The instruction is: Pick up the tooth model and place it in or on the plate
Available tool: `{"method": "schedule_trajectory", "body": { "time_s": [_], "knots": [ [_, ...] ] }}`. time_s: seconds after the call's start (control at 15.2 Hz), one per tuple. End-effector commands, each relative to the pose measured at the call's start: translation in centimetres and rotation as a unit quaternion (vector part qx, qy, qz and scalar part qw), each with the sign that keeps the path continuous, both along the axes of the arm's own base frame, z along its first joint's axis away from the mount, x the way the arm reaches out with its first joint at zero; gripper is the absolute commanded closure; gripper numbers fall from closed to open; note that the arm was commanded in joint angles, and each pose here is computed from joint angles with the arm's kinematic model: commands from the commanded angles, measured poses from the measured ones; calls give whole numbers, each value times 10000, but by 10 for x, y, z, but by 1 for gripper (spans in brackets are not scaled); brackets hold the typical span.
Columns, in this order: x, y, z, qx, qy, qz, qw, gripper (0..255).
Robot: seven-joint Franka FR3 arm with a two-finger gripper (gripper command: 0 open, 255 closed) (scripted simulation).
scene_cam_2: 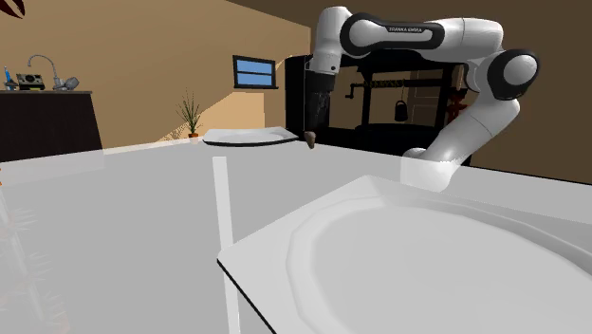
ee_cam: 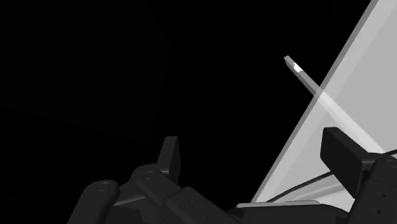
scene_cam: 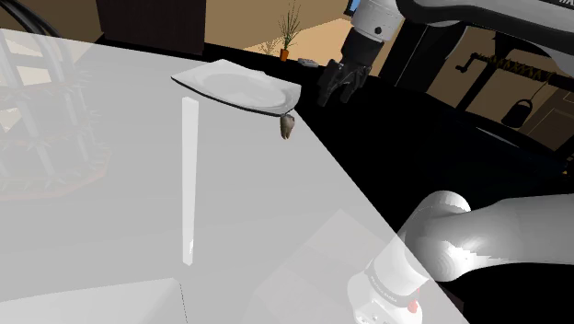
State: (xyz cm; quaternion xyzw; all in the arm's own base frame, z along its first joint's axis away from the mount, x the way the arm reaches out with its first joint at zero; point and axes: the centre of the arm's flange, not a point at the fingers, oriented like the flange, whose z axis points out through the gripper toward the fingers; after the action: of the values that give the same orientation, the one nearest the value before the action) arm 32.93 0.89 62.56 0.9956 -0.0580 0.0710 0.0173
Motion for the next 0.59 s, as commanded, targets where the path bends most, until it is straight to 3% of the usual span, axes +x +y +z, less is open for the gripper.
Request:
{"method": "schedule_trajectory", "body": {
  "time_s": [0.0,0.53],
  "knots": [
    [0,0,0,0,0,0,10000,0],
    [6,95,2,339,371,-49,9987,0]
  ]
}}
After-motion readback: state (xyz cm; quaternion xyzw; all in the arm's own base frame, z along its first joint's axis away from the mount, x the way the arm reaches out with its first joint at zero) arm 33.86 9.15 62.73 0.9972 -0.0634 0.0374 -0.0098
